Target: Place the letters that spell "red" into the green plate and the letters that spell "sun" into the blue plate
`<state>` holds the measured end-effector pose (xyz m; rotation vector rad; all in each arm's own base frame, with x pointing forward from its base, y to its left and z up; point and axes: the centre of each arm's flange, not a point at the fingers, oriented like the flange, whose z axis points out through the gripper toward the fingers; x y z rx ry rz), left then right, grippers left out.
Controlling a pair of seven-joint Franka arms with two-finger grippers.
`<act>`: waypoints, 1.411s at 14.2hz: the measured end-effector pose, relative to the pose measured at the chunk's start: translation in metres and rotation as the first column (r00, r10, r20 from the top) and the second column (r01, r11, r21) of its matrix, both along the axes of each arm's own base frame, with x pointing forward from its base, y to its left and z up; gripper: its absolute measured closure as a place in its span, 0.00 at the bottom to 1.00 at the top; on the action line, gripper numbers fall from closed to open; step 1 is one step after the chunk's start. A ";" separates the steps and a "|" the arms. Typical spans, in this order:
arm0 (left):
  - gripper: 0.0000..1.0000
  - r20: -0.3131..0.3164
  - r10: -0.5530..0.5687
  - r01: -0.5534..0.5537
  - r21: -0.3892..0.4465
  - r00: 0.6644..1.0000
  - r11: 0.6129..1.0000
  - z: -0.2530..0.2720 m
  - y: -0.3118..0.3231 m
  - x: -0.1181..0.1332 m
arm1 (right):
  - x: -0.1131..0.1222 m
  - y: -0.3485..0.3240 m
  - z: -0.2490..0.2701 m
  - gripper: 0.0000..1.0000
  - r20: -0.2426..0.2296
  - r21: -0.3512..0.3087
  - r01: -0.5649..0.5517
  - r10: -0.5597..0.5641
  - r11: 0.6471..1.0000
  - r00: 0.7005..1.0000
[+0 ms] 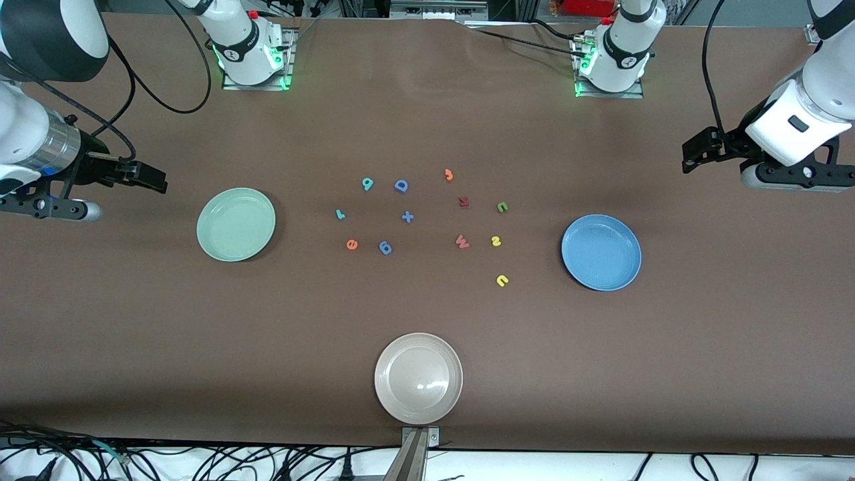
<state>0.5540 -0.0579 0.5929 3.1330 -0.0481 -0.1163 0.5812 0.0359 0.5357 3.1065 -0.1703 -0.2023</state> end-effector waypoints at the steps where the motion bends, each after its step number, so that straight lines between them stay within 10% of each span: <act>1: 0.00 0.000 0.000 0.000 0.000 1.000 1.000 0.000 0.000 0.000 | 0.000 0.000 0.000 0.00 0.000 0.000 0.000 0.000 1.000 1.000; 20: 0.00 -0.045 -0.006 0.006 0.004 0.999 1.000 -0.004 -0.003 -0.005 | -0.017 0.159 -0.065 0.02 -0.071 0.007 0.164 -0.163 0.986 0.984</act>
